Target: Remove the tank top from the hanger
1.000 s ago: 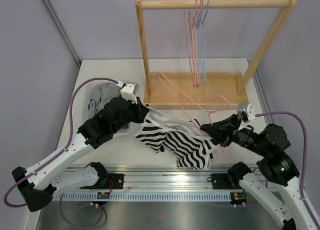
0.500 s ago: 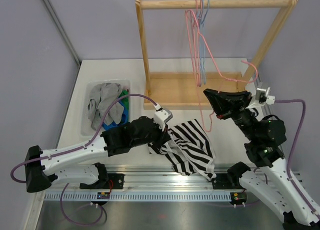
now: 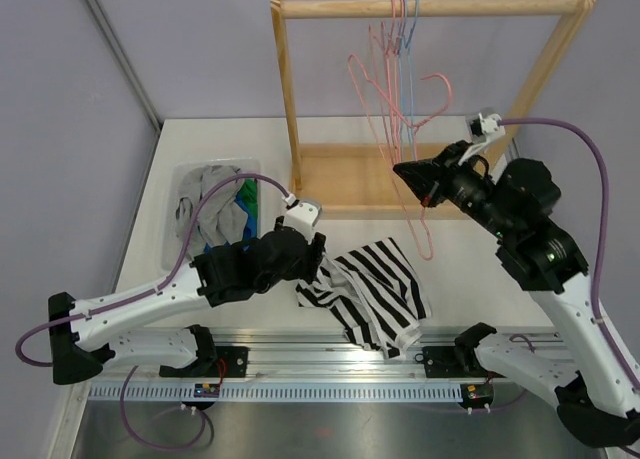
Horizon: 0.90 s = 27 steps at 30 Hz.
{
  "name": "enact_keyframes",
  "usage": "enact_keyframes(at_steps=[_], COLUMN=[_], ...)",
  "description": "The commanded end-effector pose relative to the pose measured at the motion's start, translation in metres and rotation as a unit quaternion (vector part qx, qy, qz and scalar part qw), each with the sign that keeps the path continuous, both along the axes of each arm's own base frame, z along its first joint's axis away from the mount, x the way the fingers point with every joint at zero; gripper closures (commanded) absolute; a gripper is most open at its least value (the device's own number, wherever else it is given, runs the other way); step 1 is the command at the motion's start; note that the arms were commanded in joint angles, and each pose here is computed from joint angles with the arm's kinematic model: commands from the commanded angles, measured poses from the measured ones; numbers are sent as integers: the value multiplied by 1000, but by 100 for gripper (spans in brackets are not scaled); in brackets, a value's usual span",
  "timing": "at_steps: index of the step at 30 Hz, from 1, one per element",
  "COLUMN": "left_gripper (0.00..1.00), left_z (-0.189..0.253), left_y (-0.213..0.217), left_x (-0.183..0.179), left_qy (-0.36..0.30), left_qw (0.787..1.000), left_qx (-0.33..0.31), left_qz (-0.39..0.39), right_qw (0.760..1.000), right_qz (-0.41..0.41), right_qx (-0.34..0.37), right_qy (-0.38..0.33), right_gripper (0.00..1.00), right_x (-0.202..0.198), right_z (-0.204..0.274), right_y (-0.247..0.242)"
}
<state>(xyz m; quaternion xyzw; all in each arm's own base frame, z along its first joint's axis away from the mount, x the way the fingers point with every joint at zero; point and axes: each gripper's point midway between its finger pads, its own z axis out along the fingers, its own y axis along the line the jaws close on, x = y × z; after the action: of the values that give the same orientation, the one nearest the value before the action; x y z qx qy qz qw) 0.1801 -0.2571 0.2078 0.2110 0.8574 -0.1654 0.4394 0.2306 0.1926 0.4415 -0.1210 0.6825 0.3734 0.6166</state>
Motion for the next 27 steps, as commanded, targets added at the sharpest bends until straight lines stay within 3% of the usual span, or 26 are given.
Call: enact_keyframes(at_steps=[1, 4, 6, 16, 23, 27], left_gripper=[34, 6, 2, 1, 1, 1], left_z=[24, 31, 35, 34, 32, 28], left_y=[16, 22, 26, 56, 63, 64], left_x=[9, 7, 5, -2, -5, -6], left_qy=[-23, -26, -28, -32, -30, -29], left_qw=[999, 998, 998, 998, 997, 998], left_qx=[-10, -17, -19, 7, 4, 6], left_qz=[44, 47, 48, 61, 64, 63], right_qw=[998, 996, 995, 986, 973, 965], right_qz=[-38, -70, -81, -147, -192, -223], right_qx=[-34, -43, -50, -67, -103, -116], right_qy=[40, 40, 41, 44, 72, 79], right_gripper=[100, 100, 100, 100, 100, 100], right_x=[21, 47, 63, 143, 193, 202], right_z=[-6, 12, 25, 60, 35, 26], right_y=[-3, -1, 4, 24, 35, 26])
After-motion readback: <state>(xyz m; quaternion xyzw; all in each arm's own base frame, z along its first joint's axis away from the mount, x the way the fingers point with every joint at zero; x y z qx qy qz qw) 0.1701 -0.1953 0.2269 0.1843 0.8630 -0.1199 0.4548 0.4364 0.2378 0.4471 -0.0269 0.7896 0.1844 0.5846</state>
